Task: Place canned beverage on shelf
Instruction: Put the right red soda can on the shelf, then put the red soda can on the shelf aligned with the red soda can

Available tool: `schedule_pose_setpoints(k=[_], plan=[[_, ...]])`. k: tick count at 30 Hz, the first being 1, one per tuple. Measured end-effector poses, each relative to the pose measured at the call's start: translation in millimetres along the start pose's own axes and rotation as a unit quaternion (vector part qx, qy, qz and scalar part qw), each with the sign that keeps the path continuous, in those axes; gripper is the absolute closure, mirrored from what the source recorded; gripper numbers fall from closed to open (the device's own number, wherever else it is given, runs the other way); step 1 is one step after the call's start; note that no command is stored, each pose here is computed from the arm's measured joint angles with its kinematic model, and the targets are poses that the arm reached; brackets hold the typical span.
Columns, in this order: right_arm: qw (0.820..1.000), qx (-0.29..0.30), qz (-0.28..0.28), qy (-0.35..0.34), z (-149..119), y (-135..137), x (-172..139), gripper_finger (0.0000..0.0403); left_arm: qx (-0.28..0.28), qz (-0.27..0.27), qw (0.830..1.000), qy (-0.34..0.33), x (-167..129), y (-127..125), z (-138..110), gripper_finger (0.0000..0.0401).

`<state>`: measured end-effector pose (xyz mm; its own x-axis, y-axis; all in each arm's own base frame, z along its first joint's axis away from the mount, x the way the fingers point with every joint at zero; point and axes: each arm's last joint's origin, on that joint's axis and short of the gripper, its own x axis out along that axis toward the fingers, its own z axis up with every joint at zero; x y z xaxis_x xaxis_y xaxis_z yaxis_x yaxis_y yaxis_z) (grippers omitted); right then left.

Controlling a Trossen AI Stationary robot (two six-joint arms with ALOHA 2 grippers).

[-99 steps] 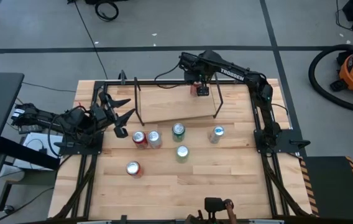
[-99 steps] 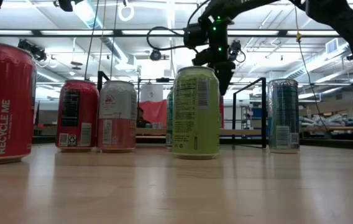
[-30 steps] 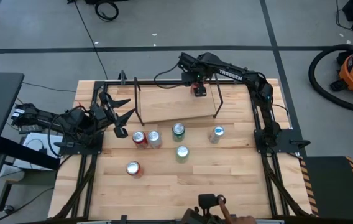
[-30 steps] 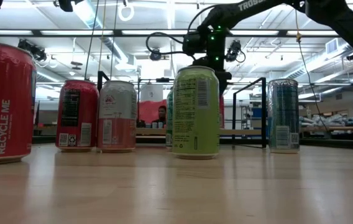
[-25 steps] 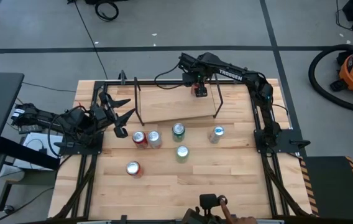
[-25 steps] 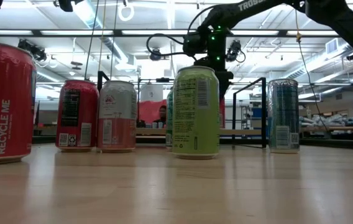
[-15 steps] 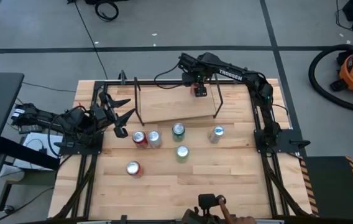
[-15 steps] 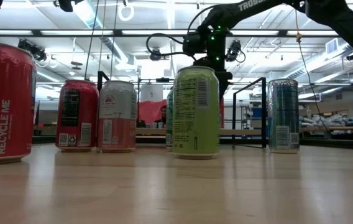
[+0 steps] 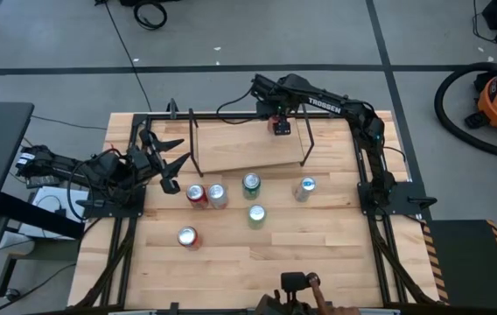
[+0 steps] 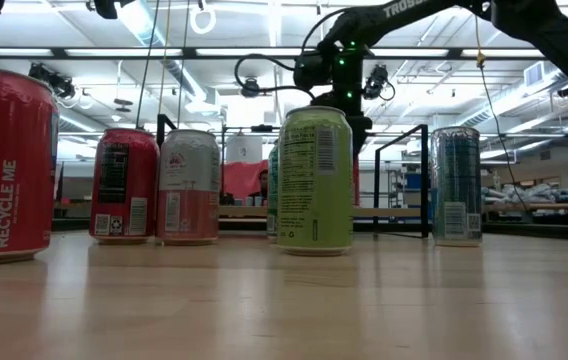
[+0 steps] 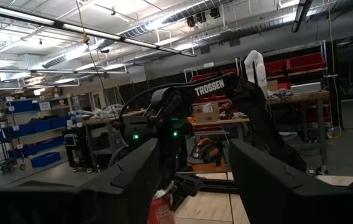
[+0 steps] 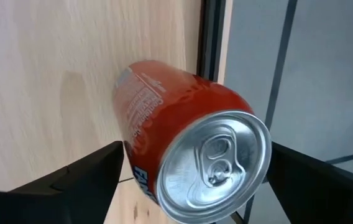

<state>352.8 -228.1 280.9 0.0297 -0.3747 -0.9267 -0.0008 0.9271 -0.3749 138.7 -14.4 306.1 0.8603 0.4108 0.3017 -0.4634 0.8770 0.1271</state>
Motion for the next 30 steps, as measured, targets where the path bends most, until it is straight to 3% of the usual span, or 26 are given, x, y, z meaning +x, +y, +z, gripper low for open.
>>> schedule_pose_setpoints(k=[8,18,30], plan=[[1.000,-0.012,0.000,-0.004,5.3,9.3,-5.3,0.0004,0.000,0.000,1.000,0.000,0.0,0.1,0.0,0.0196],[0.998,-0.016,-0.013,-0.051,10.7,17.2,-35.9,0.0004,0.000,0.000,1.000,0.000,0.0,0.0,-0.1,0.0196],[0.980,0.017,-0.013,-0.199,10.7,31.0,-98.2,0.0004,0.006,0.024,1.000,0.017,0.0,0.9,-2.2,0.0196]])
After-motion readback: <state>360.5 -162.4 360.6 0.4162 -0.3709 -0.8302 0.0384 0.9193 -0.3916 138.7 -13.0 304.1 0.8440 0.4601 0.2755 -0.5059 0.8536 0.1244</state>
